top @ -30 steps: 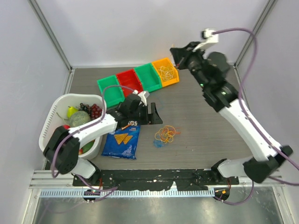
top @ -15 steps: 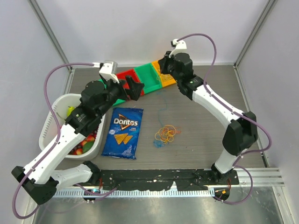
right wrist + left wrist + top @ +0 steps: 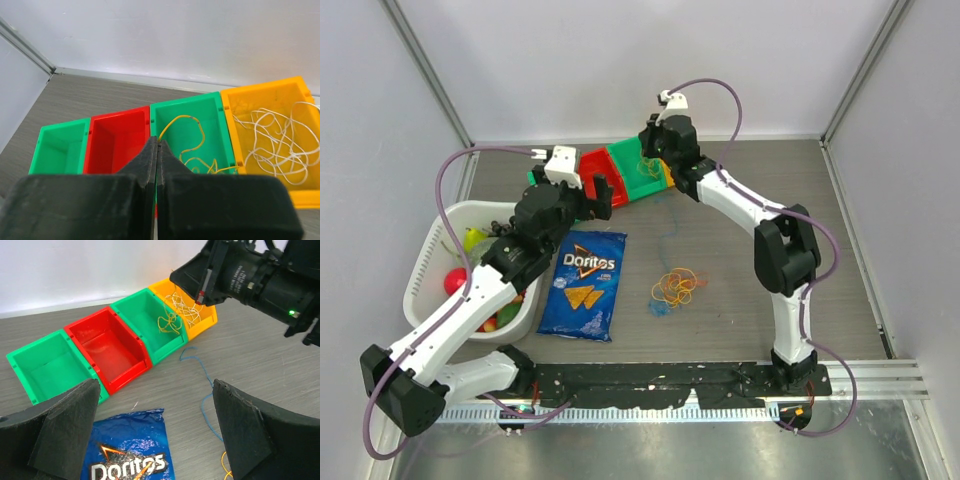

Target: Untangle the cables

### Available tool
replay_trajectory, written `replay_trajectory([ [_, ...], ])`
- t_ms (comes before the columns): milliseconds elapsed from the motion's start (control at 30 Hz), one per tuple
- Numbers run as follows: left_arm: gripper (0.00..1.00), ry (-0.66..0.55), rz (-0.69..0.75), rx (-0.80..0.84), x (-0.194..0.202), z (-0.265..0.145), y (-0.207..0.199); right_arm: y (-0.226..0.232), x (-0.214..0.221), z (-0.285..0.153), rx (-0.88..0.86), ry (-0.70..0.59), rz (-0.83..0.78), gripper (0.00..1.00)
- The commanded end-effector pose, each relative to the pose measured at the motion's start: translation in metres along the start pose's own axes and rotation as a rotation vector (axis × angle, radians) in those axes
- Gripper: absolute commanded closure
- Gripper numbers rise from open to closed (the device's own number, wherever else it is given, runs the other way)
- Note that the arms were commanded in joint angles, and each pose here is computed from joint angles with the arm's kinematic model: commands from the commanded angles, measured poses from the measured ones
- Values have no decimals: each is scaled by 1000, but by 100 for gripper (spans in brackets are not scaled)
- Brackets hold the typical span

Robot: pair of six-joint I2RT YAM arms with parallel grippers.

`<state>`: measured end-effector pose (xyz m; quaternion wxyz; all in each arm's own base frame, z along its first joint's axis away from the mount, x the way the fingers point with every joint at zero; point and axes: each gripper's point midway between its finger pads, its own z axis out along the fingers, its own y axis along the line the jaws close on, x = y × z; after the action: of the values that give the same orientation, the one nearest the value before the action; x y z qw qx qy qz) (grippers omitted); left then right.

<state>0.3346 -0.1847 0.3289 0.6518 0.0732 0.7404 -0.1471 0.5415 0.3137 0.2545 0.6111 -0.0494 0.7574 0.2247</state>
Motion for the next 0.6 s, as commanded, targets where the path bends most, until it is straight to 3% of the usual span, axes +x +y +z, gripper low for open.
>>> replay_trajectory([
  [0, 1, -121, -24, -7, -36, -12, 4, 16, -26, 25, -54, -100, 23, 99],
  [200, 2, -136, -36, 2, -38, -12, 2, 13, 7, 56, -43, -54, 56, 99],
  [267, 2, -137, -38, 3, -39, -12, 2, 8, 22, 65, -24, 4, 52, 92],
  [433, 2, -135, -41, -2, -37, -12, 3, -1, 33, 58, 44, 110, 67, 61],
  [567, 2, -120, -51, 20, -33, -10, -2, -5, 43, 28, 65, 214, 50, 55],
])
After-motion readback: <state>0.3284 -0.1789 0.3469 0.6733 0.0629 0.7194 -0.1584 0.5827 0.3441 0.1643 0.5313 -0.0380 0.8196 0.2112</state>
